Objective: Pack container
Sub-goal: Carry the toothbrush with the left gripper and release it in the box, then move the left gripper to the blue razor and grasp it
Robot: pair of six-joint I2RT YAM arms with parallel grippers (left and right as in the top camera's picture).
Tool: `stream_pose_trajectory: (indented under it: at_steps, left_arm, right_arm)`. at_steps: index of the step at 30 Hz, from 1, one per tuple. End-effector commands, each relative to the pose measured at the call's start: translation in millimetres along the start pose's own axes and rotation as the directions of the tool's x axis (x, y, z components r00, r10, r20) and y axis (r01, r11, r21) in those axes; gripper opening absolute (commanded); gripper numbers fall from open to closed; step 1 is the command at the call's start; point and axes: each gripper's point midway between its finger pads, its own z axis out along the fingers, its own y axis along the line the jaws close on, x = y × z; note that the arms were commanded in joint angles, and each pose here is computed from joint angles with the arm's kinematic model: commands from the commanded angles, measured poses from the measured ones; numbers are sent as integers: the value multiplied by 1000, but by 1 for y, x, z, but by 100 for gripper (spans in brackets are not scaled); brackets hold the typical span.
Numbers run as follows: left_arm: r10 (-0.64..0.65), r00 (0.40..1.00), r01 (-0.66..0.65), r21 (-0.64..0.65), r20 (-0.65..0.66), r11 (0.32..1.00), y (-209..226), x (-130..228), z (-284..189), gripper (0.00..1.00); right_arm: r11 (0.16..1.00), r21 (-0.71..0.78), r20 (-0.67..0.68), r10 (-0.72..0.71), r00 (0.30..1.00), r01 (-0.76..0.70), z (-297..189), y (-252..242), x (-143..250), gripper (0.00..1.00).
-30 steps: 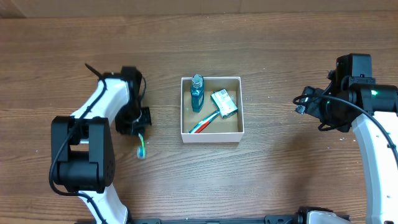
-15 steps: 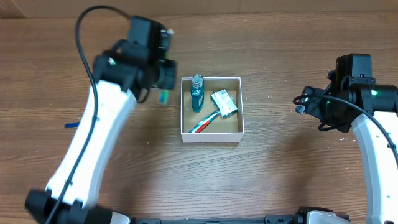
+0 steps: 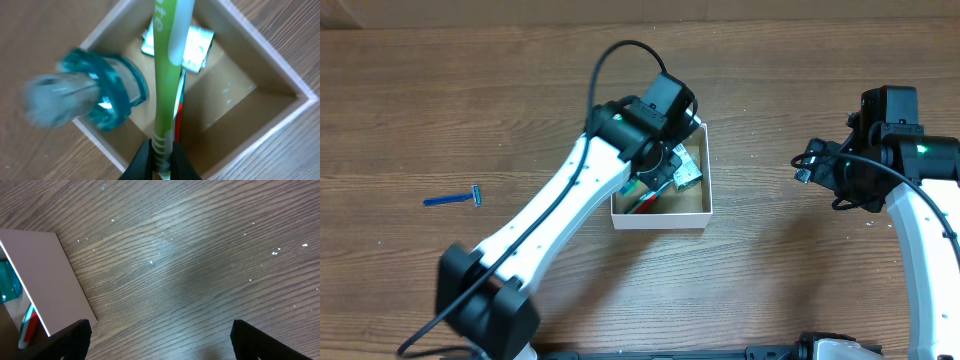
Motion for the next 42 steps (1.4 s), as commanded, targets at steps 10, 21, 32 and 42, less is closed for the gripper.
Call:
stream_pose_trajectory:
  at_steps: [10, 21, 32, 42]
  left_arm:
    - [32, 995, -29, 26, -93, 999, -7, 11, 36, 24]
    - [-53, 997, 54, 14, -60, 998, -13, 3, -11, 29]
    - [-527, 816, 576, -253, 238, 777, 104, 53, -155, 95]
    - [-911, 345, 926, -238, 226, 292, 228, 174, -138, 100]
  right_arm:
    - [1000, -6, 13, -8, 1000, 8, -3, 1, -1, 91]
    - [1000, -6, 13, -8, 1000, 8, -3, 1, -1, 91]
    - [1000, -6, 14, -8, 1000, 8, -3, 1, -1, 91]
    - [1000, -6, 13, -8, 1000, 8, -3, 1, -1, 91]
